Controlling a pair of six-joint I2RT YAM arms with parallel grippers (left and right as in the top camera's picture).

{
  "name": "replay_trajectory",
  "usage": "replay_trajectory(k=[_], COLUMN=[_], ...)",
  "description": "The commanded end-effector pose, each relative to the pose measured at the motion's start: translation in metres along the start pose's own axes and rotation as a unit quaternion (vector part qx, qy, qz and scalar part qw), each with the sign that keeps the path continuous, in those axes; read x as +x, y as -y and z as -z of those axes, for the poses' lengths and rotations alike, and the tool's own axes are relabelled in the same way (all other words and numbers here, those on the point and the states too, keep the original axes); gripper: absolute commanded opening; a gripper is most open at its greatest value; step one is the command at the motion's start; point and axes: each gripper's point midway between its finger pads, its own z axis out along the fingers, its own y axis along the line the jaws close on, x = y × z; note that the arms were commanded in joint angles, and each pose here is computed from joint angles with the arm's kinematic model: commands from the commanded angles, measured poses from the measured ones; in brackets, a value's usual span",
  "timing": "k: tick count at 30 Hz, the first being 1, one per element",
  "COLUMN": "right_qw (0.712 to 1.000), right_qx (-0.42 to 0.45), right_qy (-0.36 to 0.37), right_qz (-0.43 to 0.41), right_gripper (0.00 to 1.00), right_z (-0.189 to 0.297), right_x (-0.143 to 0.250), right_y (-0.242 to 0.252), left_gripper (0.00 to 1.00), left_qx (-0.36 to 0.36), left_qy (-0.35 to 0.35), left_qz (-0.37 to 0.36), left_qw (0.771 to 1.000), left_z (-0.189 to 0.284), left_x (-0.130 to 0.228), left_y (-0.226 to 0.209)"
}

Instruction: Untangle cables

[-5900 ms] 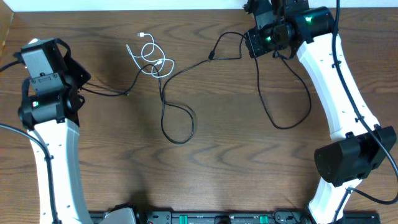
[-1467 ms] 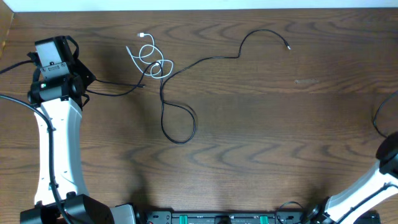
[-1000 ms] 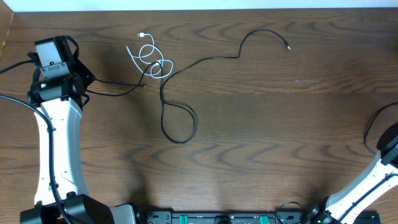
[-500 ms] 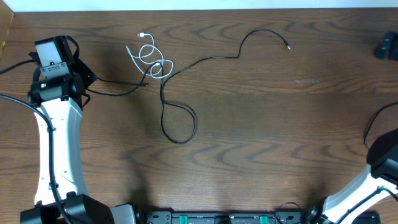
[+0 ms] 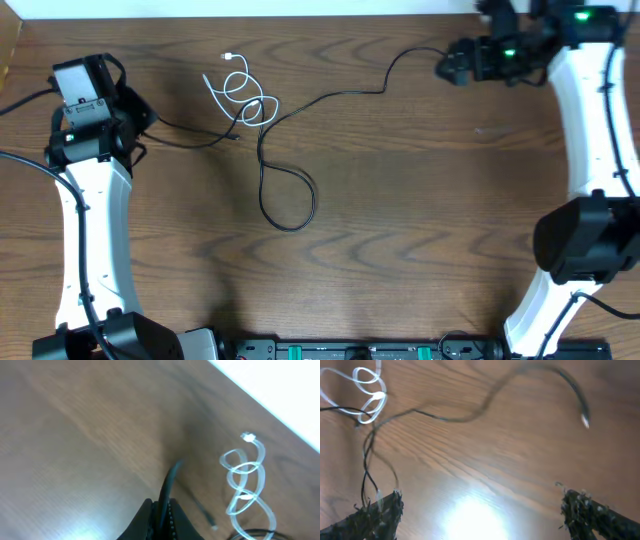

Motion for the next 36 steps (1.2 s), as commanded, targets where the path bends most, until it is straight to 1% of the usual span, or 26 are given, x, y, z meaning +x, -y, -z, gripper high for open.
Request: replay_trajectory(k=[1, 4, 8, 10, 11, 12, 13, 14, 17, 20, 23, 24, 29, 32, 34, 36], right_qw=[0.998, 0.996, 0.993, 0.993, 0.993, 0.993, 0.993, 0.992, 0.99, 0.99, 0.989, 0.988, 0.987, 0.98, 0.978, 0.977], right_qx=[-0.034, -0.056, -0.075, -0.084, -0.086, -0.09, -0.092, -0.097, -0.104, -0.11, -0.115, -0.119, -0.12, -0.142, -0.151, -0.156], right_qy=[0.005, 0.01, 0.009, 0.015, 0.019, 0.031, 0.036, 0.045, 0.053, 0.053, 0.046, 0.044, 0.036, 0.028, 0.023, 0.016], right_qz=[0.044, 0.068, 0.085, 0.084, 0.082, 0.072, 0.07, 0.071, 0.078, 0.076, 0.084, 0.092, 0.105, 0.135, 0.14, 0.142], right_gripper=[0.99, 0.99, 0.99, 0.99, 0.99, 0.99, 0.98, 0.98, 0.96, 0.95, 0.93, 0.92, 0.92, 0.88, 0.86, 0.85], right_z=[-0.025, -0.048, -0.078, -0.09, -0.094, -0.096, -0.097, -0.097, -0.098, -0.103, -0.109, -0.111, -0.112, -0.11, -0.11, -0.113], right_x=[-0.008, -0.012, -0.013, -0.015, -0.017, -0.024, -0.026, -0.03, -0.033, -0.032, -0.027, -0.024, -0.019, -0.012, -0.009, -0.004], right_y=[-0.053, -0.087, -0.116, -0.128, -0.131, -0.136, -0.138, -0.143, -0.155, -0.162, -0.172, -0.179, -0.183, -0.191, -0.195, -0.2], left_gripper=[0.08, 0.08, 0.08, 0.08, 0.08, 0.08, 0.08, 0.08, 0.08, 0.08, 0.08, 0.08, 0.08, 0.08, 0.08, 0.08], left_qx=[0.084, 0.151, 0.198, 0.238, 0.25, 0.279, 0.289, 0.314, 0.355, 0.381, 0.415, 0.431, 0.467, 0.481, 0.485, 0.474], left_qy=[0.011, 0.039, 0.073, 0.099, 0.105, 0.123, 0.13, 0.147, 0.19, 0.221, 0.252, 0.263, 0.301, 0.319, 0.329, 0.34], left_qz=[-0.006, -0.01, -0.014, -0.022, -0.023, -0.03, -0.033, -0.043, -0.058, -0.058, -0.061, -0.057, -0.066, -0.068, -0.056, -0.046], left_qw=[0.996, 0.988, 0.977, 0.966, 0.962, 0.952, 0.948, 0.937, 0.914, 0.896, 0.872, 0.861, 0.829, 0.814, 0.808, 0.811], left_z=[0.012, 0.039, 0.077, 0.111, 0.12, 0.144, 0.152, 0.173, 0.212, 0.238, 0.264, 0.275, 0.298, 0.304, 0.304, 0.299], left_x=[-0.014, -0.03, -0.046, -0.052, -0.053, -0.056, -0.057, -0.059, -0.064, -0.07, -0.075, -0.078, -0.087, -0.093, -0.1, -0.108], left_y=[0.032, 0.055, 0.069, 0.079, 0.082, 0.089, 0.091, 0.098, 0.112, 0.121, 0.133, 0.139, 0.156, 0.164, 0.167, 0.166])
